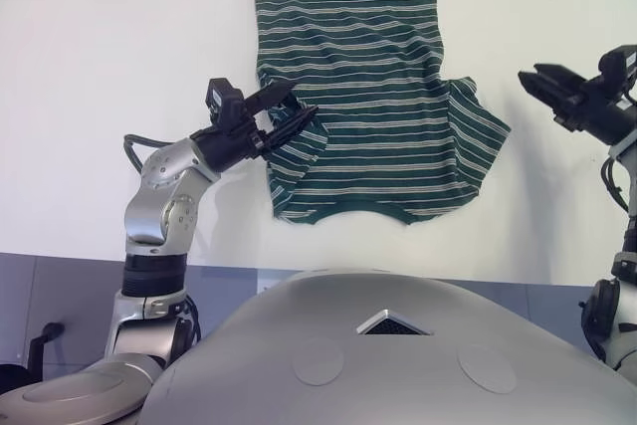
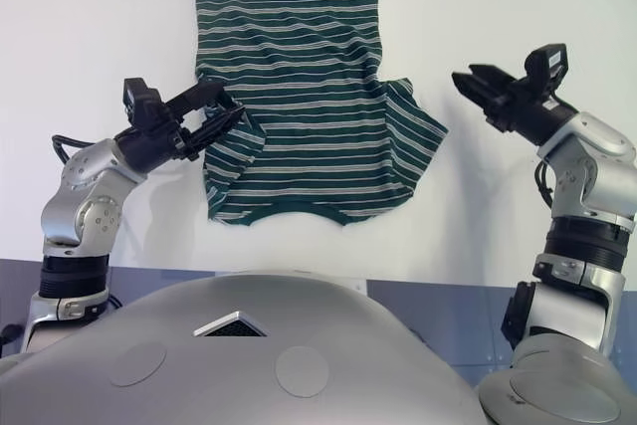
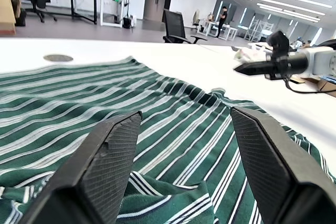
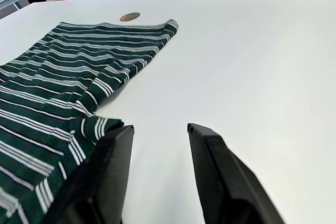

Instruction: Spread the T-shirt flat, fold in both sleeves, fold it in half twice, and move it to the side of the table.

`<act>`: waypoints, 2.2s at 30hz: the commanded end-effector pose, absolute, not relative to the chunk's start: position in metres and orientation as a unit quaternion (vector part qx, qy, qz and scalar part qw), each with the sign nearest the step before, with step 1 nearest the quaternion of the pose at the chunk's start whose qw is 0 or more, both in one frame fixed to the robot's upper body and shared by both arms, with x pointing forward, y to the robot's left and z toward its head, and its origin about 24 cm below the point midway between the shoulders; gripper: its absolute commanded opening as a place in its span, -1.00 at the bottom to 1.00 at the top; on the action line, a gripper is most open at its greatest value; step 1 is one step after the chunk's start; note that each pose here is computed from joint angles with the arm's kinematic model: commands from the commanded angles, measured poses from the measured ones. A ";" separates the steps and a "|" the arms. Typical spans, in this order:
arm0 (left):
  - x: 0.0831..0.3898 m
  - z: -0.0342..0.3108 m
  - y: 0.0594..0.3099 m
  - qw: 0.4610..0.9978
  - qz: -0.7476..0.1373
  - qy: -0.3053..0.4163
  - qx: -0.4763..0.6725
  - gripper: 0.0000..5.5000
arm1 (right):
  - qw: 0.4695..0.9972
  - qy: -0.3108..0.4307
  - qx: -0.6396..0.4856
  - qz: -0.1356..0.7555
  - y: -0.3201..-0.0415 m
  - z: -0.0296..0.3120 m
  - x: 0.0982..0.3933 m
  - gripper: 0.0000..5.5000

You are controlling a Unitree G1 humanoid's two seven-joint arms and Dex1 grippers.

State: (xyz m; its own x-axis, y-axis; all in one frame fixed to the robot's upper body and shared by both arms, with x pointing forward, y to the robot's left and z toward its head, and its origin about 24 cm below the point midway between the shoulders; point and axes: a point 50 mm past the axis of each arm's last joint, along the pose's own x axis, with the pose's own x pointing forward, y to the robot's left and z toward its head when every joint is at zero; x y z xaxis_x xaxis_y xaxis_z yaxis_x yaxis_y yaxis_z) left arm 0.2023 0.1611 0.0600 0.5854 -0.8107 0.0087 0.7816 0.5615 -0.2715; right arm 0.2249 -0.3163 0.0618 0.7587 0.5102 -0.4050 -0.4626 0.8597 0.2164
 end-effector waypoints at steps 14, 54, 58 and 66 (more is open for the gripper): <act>0.197 0.058 0.163 0.886 -0.442 0.076 -0.120 0.14 | 0.892 0.324 0.001 0.316 -0.313 0.020 0.185 -0.38; 0.208 0.056 0.159 0.881 -0.454 0.071 -0.111 0.14 | 0.825 0.201 -0.068 0.523 -0.214 0.061 0.218 -0.99; 0.208 0.055 0.158 0.880 -0.457 0.073 -0.110 0.14 | 0.805 0.222 -0.108 0.540 -0.200 0.043 0.220 -0.99; 0.209 0.053 0.156 0.879 -0.458 0.074 -0.111 0.14 | 0.790 0.218 -0.118 0.561 -0.187 0.034 0.217 -0.99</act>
